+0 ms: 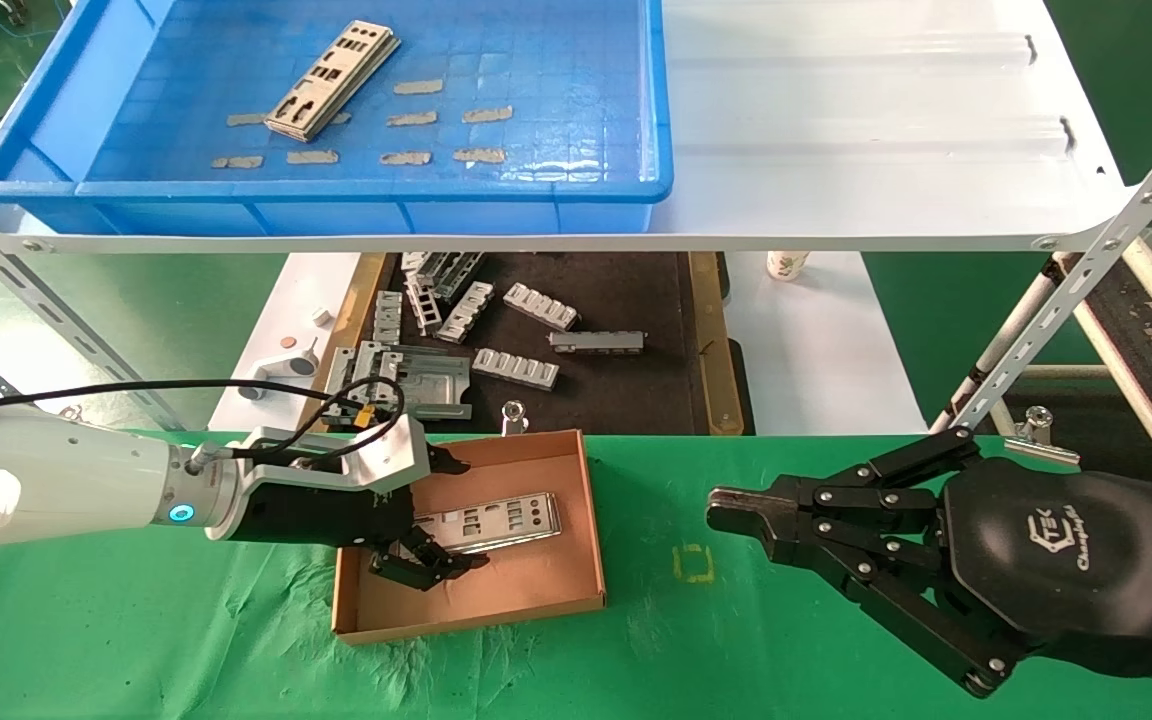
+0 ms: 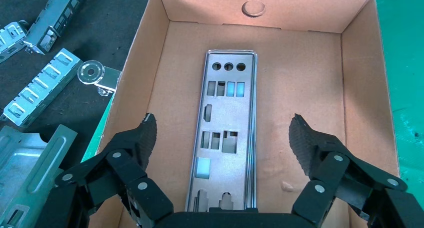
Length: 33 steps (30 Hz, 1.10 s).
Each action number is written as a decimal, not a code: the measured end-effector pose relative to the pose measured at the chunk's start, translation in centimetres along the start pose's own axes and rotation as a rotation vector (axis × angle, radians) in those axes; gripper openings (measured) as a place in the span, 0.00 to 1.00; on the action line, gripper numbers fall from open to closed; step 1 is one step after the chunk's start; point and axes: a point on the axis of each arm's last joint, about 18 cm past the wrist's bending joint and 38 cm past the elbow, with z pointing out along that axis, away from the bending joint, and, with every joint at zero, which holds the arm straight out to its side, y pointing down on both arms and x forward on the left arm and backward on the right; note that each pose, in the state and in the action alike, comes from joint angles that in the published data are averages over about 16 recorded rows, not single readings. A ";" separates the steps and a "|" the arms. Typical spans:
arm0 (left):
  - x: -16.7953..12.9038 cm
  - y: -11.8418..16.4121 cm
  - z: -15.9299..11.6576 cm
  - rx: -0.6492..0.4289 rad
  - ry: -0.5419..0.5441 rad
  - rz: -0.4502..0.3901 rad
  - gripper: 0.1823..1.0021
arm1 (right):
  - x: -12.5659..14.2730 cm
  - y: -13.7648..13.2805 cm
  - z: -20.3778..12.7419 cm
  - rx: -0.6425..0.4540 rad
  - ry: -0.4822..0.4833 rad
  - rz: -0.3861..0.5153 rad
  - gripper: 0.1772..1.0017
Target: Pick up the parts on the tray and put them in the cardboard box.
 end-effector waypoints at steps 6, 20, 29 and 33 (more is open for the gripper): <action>-0.1 -0.6 -0.3 0.032 0.001 -0.001 0.96 | 0.0 0.0 0.0 0.000 0.000 0.000 0.02; -0.3 -3.6 -4.2 0.249 0.015 -0.060 1.00 | 0.0 0.0 0.0 0.000 0.000 0.000 0.02; 0.2 -4.5 -5.7 0.351 0.016 -0.094 1.00 | 0.0 0.0 0.0 0.000 0.000 0.000 0.04; 0.6 -4.8 -6.4 0.390 0.016 -0.102 1.00 | 0.0 0.0 0.0 0.000 0.000 0.000 0.08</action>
